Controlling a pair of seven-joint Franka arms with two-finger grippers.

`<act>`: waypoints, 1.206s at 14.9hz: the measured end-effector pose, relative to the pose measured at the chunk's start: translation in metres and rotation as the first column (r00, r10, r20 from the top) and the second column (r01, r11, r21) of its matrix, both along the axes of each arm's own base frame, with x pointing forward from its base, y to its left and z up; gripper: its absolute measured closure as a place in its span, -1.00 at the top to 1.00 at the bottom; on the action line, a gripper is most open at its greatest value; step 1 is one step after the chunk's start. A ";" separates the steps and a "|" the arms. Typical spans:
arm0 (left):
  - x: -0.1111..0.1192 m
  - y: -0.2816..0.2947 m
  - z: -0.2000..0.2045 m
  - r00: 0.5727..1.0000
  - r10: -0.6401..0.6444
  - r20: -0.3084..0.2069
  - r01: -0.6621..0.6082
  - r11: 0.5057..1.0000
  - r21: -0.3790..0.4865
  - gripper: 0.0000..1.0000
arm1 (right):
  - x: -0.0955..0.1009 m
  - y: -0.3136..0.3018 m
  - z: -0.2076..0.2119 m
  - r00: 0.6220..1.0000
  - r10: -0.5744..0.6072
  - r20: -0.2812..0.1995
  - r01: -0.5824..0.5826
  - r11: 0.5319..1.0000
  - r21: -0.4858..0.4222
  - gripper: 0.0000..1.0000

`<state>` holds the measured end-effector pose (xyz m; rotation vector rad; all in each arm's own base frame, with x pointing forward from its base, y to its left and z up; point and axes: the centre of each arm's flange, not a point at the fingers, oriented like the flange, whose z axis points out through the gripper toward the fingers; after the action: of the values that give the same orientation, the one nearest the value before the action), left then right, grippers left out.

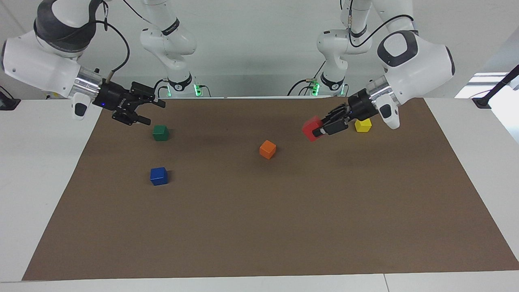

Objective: Transfer red block to right arm and stack on blue block
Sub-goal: 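Lift the red cube with the left gripper while the right gripper approaches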

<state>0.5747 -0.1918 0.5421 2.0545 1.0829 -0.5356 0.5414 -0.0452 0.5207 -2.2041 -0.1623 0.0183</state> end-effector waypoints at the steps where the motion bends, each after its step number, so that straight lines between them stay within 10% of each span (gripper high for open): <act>1: -0.006 -0.012 -0.010 1.000 0.027 -0.008 -0.027 0.999 -0.026 0.09 | -0.003 -0.004 -0.012 1.000 -0.020 0.009 0.019 0.997 0.081 1.00; 10: -0.038 -0.073 -0.064 0.896 0.277 -0.348 -0.378 0.887 -0.266 0.09 | -0.019 0.026 -0.093 0.996 -0.054 -0.075 0.085 0.852 0.517 1.00; 18: -0.071 -0.144 -0.078 0.839 0.305 -0.450 -0.454 0.848 -0.272 0.09 | -0.005 0.047 -0.187 0.997 -0.036 -0.062 0.070 0.665 0.743 1.00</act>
<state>0.5032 -0.3356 0.4645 1.3740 1.4629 -0.8873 0.5365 0.0017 0.3341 -1.3667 -0.0597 -0.0315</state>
